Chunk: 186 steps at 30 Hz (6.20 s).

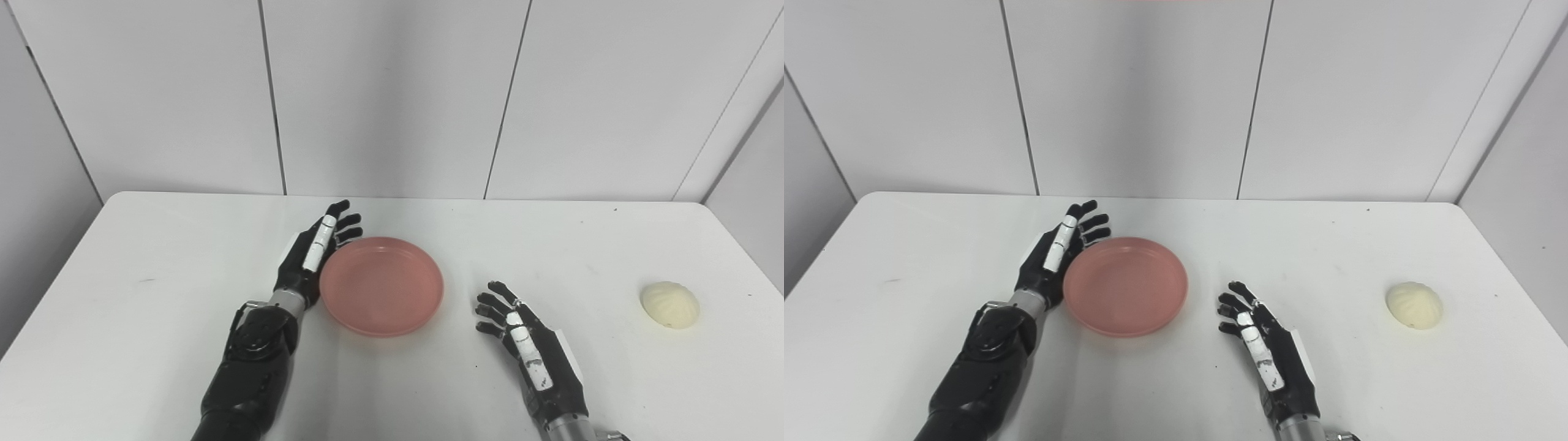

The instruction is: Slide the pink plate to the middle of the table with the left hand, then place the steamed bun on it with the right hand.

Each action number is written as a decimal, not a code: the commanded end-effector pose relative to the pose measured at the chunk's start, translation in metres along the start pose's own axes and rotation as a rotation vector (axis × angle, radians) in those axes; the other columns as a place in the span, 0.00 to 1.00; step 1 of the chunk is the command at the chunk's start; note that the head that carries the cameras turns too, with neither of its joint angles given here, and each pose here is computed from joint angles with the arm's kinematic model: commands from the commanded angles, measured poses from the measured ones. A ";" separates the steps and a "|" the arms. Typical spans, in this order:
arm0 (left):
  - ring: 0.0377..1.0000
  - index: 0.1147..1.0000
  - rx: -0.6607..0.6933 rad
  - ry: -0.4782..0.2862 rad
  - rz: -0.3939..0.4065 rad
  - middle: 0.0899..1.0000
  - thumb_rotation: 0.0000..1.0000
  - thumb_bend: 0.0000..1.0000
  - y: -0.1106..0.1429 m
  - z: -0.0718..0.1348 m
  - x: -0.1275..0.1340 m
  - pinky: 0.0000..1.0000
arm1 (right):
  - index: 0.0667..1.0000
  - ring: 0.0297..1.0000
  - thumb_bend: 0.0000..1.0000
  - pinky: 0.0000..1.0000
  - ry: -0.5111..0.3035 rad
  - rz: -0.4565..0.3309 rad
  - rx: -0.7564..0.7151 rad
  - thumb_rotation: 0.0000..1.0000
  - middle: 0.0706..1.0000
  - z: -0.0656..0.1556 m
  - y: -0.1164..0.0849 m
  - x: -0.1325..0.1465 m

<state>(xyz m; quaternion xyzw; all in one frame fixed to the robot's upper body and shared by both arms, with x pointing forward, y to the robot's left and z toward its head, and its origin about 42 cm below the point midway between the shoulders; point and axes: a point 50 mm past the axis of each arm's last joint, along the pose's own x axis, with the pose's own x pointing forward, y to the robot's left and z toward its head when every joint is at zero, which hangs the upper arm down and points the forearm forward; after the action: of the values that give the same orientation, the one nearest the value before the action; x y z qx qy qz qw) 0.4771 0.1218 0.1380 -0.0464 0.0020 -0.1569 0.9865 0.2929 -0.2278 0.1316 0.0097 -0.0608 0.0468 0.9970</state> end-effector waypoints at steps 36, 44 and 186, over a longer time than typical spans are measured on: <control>0.83 0.87 -0.027 0.045 -0.012 0.84 0.88 0.68 0.019 -0.020 -0.015 0.83 | 0.87 0.87 0.72 0.80 -0.350 -0.212 -0.487 0.91 0.91 0.033 -0.007 0.027; 0.82 0.87 -0.038 0.050 -0.009 0.83 0.89 0.65 0.014 -0.021 -0.015 0.82 | 0.90 0.81 0.85 0.75 -0.357 -0.336 -0.767 0.85 0.84 0.127 -0.067 0.035; 0.79 0.88 -0.039 0.126 -0.057 0.81 0.83 0.71 0.016 -0.033 -0.015 0.74 | 0.58 0.22 0.57 0.17 0.556 -0.229 -1.362 0.00 0.43 0.119 -0.227 0.073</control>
<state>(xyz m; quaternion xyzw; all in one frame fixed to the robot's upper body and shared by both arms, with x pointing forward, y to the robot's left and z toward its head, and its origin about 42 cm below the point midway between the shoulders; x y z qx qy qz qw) 0.4795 0.1336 0.1322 -0.0489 -0.0020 -0.1893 0.9807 0.3743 -0.4441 0.2416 -0.6060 0.1841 -0.0958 0.7679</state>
